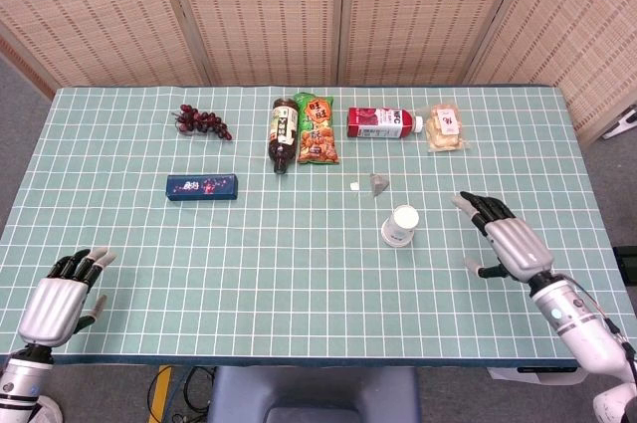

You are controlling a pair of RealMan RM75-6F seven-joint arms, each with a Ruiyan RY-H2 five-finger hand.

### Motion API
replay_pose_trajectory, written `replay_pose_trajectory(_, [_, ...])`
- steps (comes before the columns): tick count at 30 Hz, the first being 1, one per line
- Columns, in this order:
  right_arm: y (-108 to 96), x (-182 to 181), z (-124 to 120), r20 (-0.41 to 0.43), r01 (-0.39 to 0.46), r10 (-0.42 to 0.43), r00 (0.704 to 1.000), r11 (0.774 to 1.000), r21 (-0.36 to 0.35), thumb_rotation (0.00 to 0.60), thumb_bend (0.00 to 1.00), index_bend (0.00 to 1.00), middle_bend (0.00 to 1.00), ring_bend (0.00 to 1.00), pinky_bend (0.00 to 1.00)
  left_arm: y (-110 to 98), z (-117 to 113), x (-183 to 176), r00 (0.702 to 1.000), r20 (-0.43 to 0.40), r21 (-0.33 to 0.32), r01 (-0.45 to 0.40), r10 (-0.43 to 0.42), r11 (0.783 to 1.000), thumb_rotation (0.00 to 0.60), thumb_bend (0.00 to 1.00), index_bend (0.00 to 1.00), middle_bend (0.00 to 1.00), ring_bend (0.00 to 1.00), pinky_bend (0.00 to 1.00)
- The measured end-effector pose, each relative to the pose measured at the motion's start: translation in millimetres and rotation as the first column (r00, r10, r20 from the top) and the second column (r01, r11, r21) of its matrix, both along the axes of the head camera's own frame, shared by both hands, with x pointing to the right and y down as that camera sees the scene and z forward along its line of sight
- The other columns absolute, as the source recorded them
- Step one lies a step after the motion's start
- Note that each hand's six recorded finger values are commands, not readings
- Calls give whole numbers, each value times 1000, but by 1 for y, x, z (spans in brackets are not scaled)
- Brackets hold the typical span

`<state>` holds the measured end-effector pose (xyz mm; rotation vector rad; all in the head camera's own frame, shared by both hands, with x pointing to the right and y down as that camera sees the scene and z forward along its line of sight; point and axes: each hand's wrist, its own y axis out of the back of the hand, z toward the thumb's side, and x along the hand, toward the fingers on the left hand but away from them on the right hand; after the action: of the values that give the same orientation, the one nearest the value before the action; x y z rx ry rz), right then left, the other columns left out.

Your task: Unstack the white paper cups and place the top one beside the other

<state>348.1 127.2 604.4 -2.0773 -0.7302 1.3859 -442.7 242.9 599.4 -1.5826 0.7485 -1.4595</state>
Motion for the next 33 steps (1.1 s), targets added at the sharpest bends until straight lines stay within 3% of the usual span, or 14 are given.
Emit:
replay_pose_trajectory(11, [-40,-42,22,33,-4,8,999,993,-117,600,279,101,0,0,0,0,-3,-2,1000,3,-8,23,-23,1000,600,401,226,190,152,190])
replay_pose_trajectory(33, [-42,-66,63,25,0,5,1000,983,-182,600,296,123,0,0,0,0,-11,-3,1000,-8,11,27,-27,1000,600,401,225,190,152,190])
